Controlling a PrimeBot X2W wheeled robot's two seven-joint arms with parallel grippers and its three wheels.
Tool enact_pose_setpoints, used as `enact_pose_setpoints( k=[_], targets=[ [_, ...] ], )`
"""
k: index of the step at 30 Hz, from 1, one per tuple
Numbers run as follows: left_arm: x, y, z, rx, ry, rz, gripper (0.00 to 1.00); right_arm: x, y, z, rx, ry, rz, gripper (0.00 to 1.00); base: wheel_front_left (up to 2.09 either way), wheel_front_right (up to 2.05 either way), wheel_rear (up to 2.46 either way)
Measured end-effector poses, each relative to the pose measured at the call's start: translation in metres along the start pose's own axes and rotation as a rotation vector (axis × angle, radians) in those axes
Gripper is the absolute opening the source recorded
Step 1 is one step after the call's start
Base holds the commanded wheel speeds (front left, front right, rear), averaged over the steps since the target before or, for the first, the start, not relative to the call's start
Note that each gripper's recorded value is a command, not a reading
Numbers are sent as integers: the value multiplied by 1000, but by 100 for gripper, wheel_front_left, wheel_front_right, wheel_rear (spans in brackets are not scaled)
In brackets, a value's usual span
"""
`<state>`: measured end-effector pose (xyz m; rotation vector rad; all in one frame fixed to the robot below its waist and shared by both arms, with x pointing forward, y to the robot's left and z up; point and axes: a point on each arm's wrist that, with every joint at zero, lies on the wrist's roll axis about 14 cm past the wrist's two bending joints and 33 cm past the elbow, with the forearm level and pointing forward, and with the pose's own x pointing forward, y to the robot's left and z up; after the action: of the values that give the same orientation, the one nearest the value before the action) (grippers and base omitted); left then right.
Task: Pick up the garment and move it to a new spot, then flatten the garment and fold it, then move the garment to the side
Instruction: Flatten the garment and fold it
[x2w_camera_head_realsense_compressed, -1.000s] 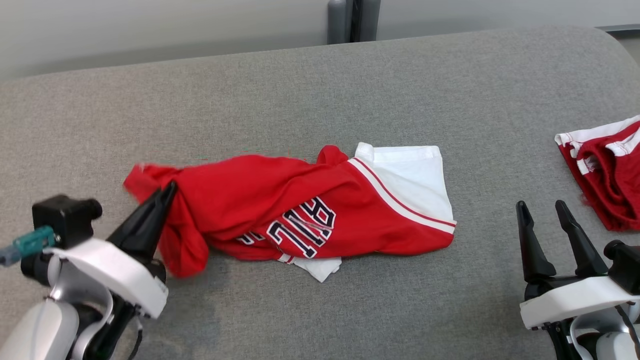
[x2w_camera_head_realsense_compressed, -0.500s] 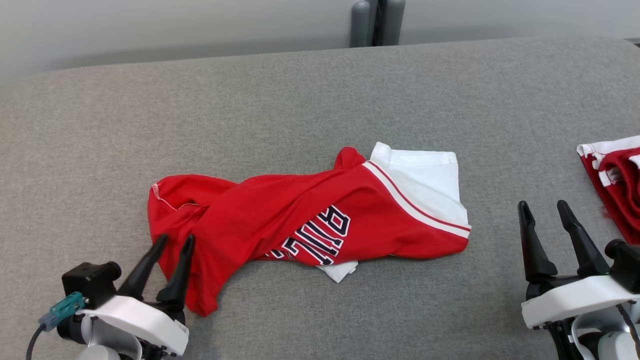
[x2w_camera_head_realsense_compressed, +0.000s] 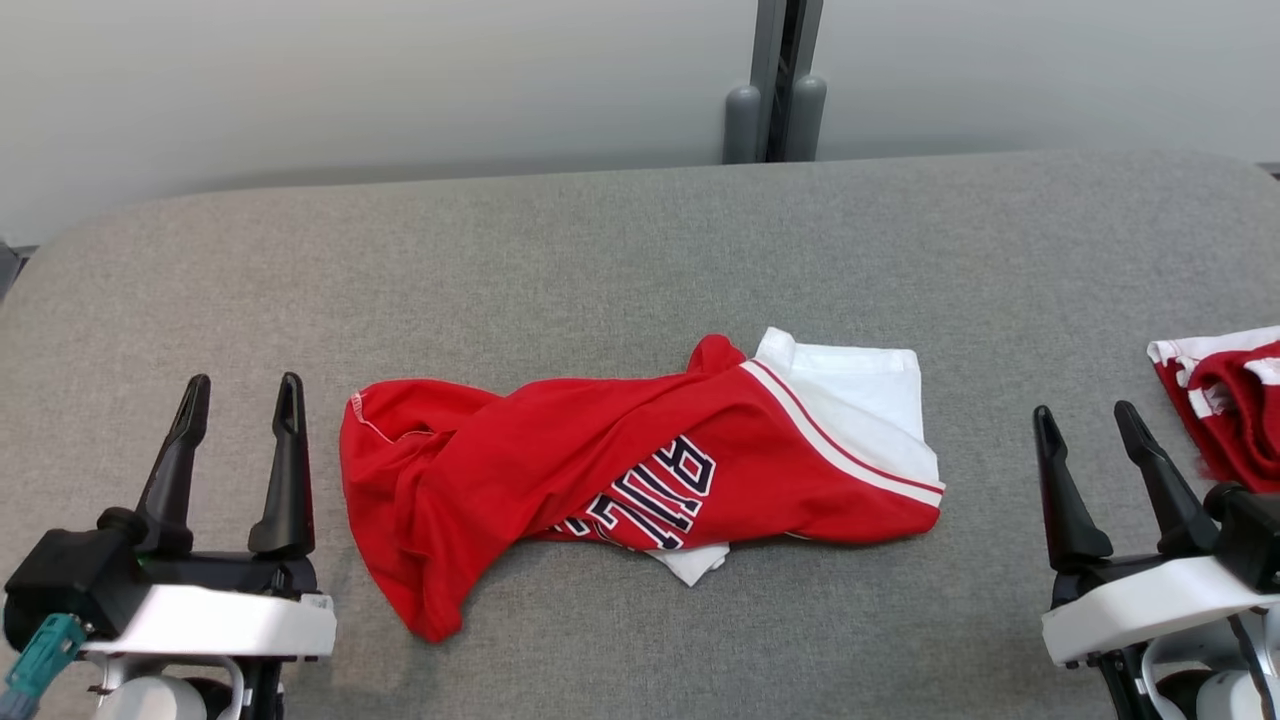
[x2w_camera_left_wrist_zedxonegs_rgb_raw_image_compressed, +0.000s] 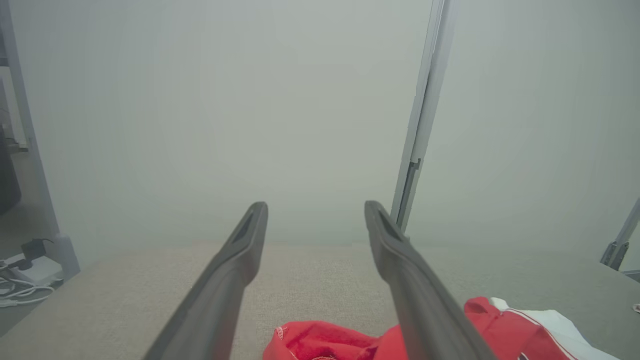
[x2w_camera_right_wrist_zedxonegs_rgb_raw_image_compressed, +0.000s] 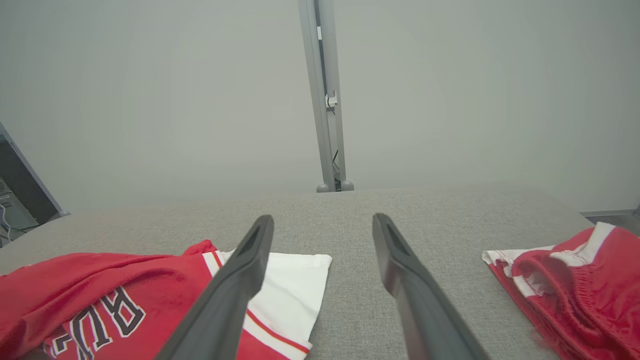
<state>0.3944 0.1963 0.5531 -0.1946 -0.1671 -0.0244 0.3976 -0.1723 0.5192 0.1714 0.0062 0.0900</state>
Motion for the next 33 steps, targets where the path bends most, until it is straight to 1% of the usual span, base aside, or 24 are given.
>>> enact_pose_setpoints(
  k=[3,7,16,17,19,21,26,29,30,31,33],
  targets=[
    [-6,-2,9,48,-10,-10,100,-4,3,3,-10,-2,7,100,0,0,0],
    [-15,-4,1,78,45,-18,100,-7,4,3,-12,2,9,100,0,0,0],
    [-20,-5,-4,77,73,-10,100,-6,4,-1,-18,25,10,100,0,0,0],
    [-21,-5,-5,77,80,-10,100,-5,4,-2,-21,30,9,100,0,0,0],
    [-21,-4,-6,76,82,-9,100,1,0,-3,-63,36,7,100,0,0,0],
    [-21,-3,-6,77,83,-7,100,10,2,-3,-60,37,13,100,0,0,0],
    [-12,-4,-8,75,77,-12,100,38,-4,-25,-68,113,24,100,0,0,0],
    [-6,-6,-12,69,79,-23,100,55,-9,-51,-76,195,28,100,0,0,0],
    [-4,-6,-13,68,82,-23,100,61,-9,-59,-75,213,34,100,0,0,0],
    [-4,-6,-13,68,82,-23,100,61,-9,-59,-75,213,34,100,0,0,0],
    [0,-6,-17,66,82,-26,100,71,-8,-76,-84,261,48,100,0,0,0]
  ],
)
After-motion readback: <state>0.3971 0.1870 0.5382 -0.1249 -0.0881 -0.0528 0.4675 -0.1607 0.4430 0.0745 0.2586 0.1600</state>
